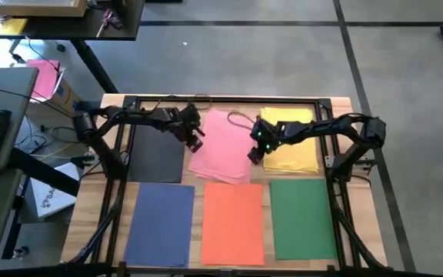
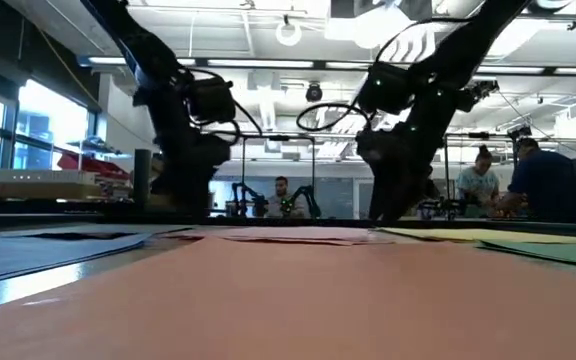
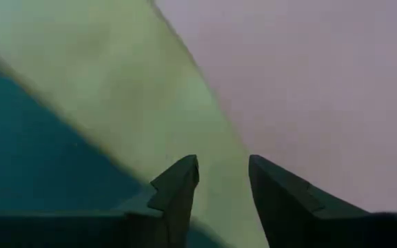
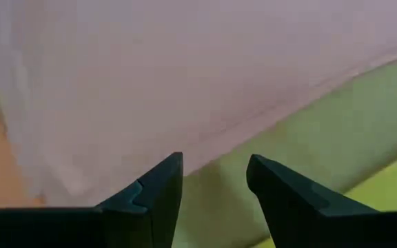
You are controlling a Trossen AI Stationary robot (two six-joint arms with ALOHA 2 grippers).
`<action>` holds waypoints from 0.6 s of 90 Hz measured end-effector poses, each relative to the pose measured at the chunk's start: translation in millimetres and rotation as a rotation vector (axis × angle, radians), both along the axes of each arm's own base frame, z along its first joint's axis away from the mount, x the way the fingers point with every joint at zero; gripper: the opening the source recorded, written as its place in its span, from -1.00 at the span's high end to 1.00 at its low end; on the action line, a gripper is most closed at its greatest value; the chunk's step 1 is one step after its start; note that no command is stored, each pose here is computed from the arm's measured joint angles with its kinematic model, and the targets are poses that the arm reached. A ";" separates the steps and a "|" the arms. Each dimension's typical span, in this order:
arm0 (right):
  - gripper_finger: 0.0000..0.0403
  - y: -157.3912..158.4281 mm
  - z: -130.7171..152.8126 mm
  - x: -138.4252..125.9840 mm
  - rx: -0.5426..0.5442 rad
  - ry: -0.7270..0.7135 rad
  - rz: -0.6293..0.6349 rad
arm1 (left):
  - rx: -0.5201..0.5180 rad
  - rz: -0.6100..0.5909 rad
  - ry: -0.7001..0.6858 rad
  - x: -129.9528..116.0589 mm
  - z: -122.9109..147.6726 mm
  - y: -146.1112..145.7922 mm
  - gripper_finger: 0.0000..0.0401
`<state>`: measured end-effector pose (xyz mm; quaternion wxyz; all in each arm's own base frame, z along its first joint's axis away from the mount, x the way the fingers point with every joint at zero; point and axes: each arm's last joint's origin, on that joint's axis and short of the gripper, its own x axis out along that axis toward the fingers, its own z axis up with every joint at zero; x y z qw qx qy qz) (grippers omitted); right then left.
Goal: Organize paper
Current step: Adjust the colored papers
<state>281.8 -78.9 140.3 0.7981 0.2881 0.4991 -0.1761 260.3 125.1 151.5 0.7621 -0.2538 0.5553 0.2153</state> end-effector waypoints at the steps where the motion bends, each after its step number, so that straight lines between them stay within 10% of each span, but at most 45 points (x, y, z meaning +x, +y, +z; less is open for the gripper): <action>1: 0.19 2.1 -0.1 0.3 -0.003 0.004 0.003 | -0.003 -0.007 0.011 -0.4 0.1 -2.2 0.41; 54: 0.71 34.4 -20.7 11.1 -0.060 0.085 -0.019 | -0.008 -0.137 0.038 25.0 -15.8 -61.7 0.98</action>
